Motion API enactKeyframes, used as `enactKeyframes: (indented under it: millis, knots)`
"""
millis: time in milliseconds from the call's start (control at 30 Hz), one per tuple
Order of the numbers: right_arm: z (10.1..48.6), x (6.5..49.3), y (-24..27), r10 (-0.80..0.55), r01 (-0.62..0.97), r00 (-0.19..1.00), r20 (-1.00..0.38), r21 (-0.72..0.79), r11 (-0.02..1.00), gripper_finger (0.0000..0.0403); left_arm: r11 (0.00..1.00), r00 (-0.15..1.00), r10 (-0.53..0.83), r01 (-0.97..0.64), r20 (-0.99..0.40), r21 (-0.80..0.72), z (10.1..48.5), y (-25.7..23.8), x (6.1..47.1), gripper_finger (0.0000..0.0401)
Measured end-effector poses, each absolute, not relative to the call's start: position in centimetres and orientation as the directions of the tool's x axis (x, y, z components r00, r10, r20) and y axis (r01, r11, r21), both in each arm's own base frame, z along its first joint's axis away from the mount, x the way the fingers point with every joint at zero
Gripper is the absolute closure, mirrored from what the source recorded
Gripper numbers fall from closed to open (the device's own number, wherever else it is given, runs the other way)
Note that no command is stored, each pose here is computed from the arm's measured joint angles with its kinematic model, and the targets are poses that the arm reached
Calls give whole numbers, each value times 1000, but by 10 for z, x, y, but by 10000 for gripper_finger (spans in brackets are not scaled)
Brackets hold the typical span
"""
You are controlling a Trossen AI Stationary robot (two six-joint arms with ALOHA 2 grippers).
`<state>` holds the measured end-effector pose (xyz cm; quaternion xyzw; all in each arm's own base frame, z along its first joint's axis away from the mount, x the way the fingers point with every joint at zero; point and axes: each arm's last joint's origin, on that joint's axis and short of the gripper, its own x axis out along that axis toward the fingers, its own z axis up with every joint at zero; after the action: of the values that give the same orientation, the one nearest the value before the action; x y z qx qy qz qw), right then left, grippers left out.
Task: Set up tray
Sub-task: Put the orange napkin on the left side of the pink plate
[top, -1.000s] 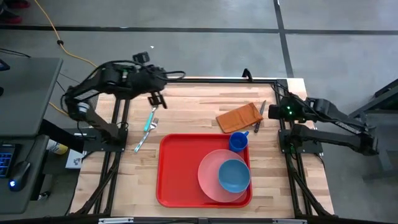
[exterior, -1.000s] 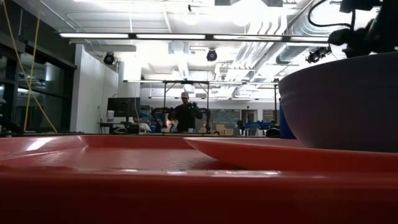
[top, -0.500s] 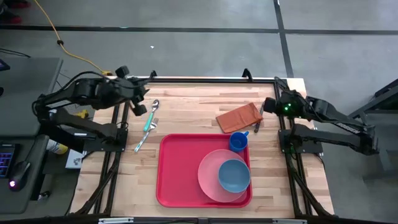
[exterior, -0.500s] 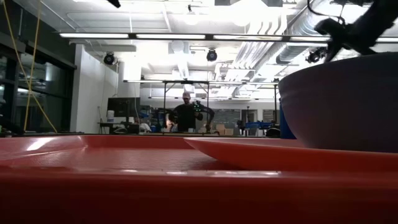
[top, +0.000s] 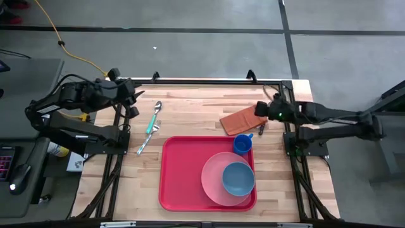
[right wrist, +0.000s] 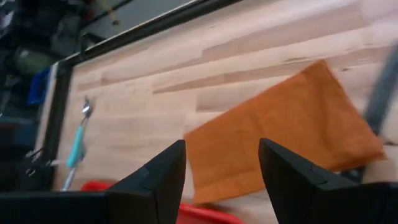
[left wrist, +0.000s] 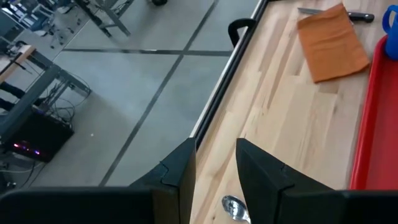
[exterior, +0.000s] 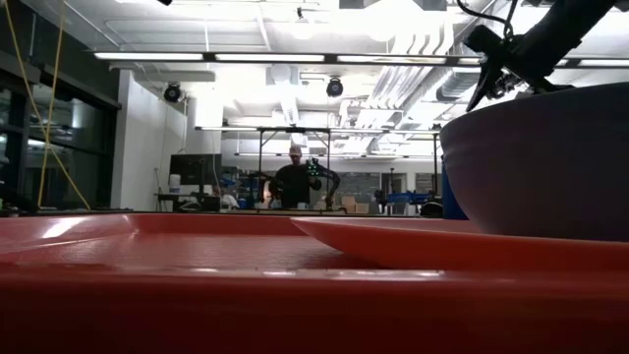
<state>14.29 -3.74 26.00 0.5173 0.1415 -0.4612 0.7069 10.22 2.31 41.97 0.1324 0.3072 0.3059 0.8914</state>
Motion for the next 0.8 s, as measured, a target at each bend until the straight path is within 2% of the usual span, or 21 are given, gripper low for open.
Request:
enactKeyframes:
  millis: [133,267,467,600,800]
  knots:
    - [248,148,-25,-507,840,455,-732,542,-28,221,785,632,616,-447,-470,428,420,23,102,256]
    - [239,165,-16,-482,844,456,-748,535,-32,222,789,635,611,-433,-473,437,420,23,102,256]
    - [213,186,-13,-423,899,357,-833,429,-85,222,787,634,610,-419,-475,452,419,23,102,256]
    - [205,198,-11,-416,899,357,-836,429,-91,222,795,640,598,-399,-482,456,419,22,102,256]
    - [202,190,-18,-362,919,288,-887,362,-155,222,813,657,571,-370,-492,450,419,21,102,256]
